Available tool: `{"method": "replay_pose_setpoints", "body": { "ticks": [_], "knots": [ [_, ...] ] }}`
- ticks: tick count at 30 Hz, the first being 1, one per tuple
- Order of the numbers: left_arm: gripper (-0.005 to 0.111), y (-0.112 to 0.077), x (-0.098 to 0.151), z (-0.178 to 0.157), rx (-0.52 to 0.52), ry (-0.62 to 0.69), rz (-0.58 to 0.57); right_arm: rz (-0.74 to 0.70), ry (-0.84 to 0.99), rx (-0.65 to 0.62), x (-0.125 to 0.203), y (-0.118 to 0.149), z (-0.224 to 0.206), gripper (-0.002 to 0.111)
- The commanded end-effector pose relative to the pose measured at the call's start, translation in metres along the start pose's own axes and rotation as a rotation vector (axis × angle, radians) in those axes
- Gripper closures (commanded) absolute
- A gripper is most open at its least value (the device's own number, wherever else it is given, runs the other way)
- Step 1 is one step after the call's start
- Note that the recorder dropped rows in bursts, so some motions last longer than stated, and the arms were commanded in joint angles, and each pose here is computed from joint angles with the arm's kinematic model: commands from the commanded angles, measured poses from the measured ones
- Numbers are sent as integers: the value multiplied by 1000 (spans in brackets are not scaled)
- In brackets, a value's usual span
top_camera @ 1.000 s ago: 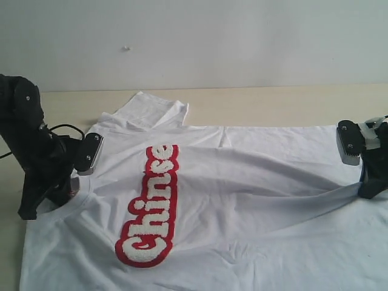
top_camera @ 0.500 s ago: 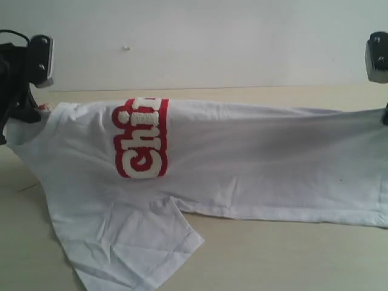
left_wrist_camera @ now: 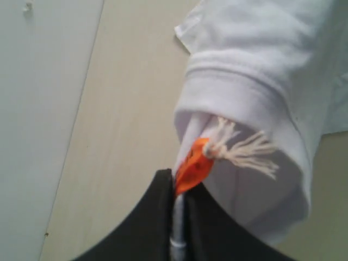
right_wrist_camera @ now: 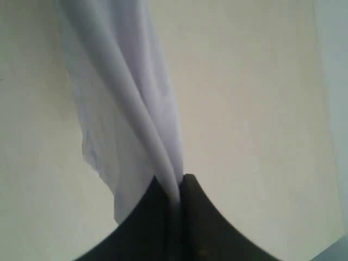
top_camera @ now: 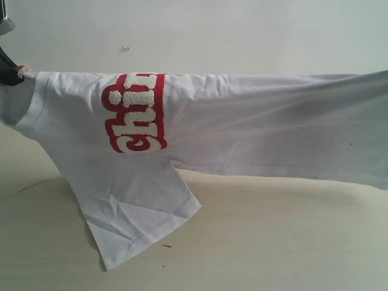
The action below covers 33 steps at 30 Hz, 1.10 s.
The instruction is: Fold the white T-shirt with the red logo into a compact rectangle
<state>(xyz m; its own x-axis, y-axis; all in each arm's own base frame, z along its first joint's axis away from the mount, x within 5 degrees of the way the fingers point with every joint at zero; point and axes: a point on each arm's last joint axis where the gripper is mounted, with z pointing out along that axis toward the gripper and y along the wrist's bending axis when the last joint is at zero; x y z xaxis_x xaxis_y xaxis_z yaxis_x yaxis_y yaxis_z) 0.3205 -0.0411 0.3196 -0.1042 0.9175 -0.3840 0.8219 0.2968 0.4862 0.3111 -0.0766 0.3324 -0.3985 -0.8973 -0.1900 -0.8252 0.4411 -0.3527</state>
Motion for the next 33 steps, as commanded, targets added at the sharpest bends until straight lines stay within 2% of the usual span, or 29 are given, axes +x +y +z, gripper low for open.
{"method": "replay_pose_setpoints", "body": {
  "ticks": [1, 4, 6, 9, 12, 15, 16, 18, 21, 25, 28, 31, 33],
  "knots": [
    [107, -3, -11, -33, -51, -71, -72, -9, -25, 51, -4, 7, -28, 108],
    [107, -15, -16, -52, -36, -92, -127, -36, -59, 54, -16, 17, -36, 108],
    [107, -28, -19, -56, -4, -91, -104, -83, -41, 11, -22, 29, -39, 108],
    [107, -49, -17, -60, 42, -38, -86, -102, 14, 34, -31, 41, -49, 108],
    [107, -67, -10, -71, -5, 54, -21, -119, 49, 96, -29, 55, -68, 108],
    [107, -78, -13, -95, -93, 66, 35, -113, 26, 163, -26, 65, -91, 108],
    [107, -82, -19, -110, -152, 31, 54, -106, -16, 189, -28, 72, -103, 108],
    [107, -90, -18, -129, -190, 17, 30, -93, -83, 208, -30, 81, -115, 108],
    [107, -105, -13, -153, -207, 13, 19, -79, -125, 249, -30, 91, -131, 108],
    [107, -139, -2, -192, -169, -7, 43, -32, -246, 271, -35, 107, -150, 108],
    [107, -158, 7, -220, -237, -79, 19, -7, -308, 330, -32, 126, -172, 108],
    [107, -171, 10, -236, -247, -161, 19, 61, -355, 339, -30, 136, -181, 108],
    [107, -173, 10, -237, -245, -171, 21, 53, -331, 330, -28, 137, -175, 108]
  ]
}}
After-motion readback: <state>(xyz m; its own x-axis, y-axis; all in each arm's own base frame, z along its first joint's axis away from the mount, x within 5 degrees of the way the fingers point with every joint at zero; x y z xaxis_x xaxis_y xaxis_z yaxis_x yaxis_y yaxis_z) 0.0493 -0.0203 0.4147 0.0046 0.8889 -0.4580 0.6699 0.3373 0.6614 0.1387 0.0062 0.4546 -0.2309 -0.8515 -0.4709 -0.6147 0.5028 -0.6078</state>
